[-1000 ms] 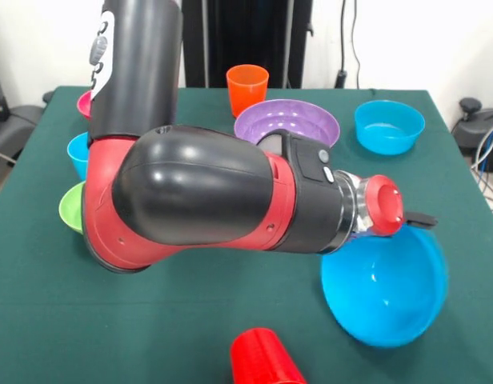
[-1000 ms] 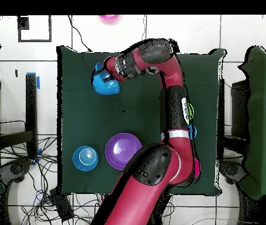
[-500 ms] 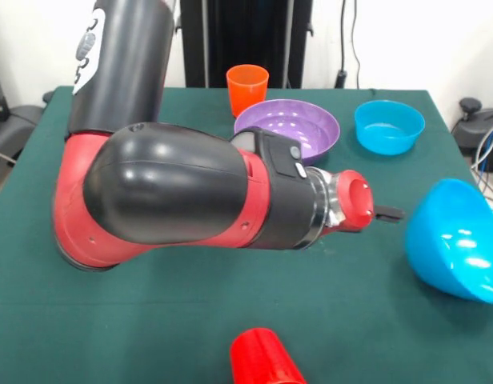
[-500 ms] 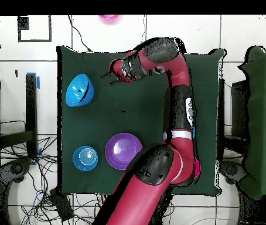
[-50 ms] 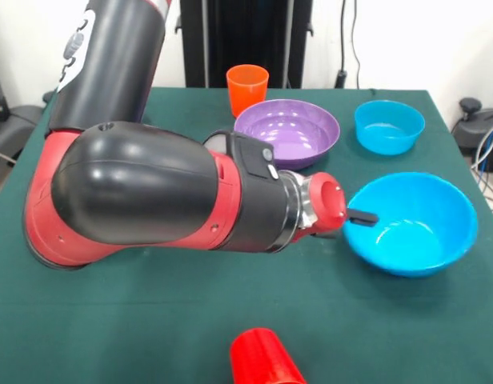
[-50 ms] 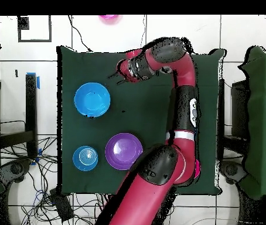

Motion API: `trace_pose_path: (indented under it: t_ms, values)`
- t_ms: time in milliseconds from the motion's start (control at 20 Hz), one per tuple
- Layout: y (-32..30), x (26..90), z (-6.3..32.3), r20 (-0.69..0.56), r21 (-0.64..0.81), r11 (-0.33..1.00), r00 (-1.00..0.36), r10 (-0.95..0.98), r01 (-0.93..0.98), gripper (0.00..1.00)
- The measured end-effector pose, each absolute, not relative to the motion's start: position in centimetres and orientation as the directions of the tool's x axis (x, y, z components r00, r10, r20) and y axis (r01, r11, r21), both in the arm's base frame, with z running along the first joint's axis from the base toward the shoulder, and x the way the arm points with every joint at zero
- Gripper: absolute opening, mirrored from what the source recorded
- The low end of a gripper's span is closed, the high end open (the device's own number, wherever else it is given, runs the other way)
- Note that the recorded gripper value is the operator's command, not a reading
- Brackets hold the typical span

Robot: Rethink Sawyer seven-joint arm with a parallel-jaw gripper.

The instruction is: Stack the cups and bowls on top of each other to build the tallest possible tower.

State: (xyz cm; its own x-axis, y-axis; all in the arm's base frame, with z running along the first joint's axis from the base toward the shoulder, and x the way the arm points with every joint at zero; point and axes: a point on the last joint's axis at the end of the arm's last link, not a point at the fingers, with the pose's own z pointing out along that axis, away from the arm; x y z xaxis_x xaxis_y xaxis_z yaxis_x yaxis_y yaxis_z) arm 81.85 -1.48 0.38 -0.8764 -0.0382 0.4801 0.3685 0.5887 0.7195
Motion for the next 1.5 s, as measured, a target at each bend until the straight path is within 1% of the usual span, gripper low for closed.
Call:
trace_pose_path:
  t_ms: [500,750,1100,1300,1500]
  values:
    - [-1.8,81.4,-1.2,0.485,0.717,0.586,-0.874,-0.031,0.378,1.0]
    - [-1.6,81.3,-1.7,0.487,0.694,0.618,-0.873,-0.025,0.37,1.0]
    - [-0.2,81.1,-2.3,0.49,0.612,0.721,-0.872,-0.022,0.326,1.0]
    - [1.4,81.4,-1.7,0.481,0.539,0.797,-0.876,-0.026,0.272,1.0]
    - [3.2,82.3,0.1,0.449,0.428,0.883,-0.893,-0.022,0.193,1.0]
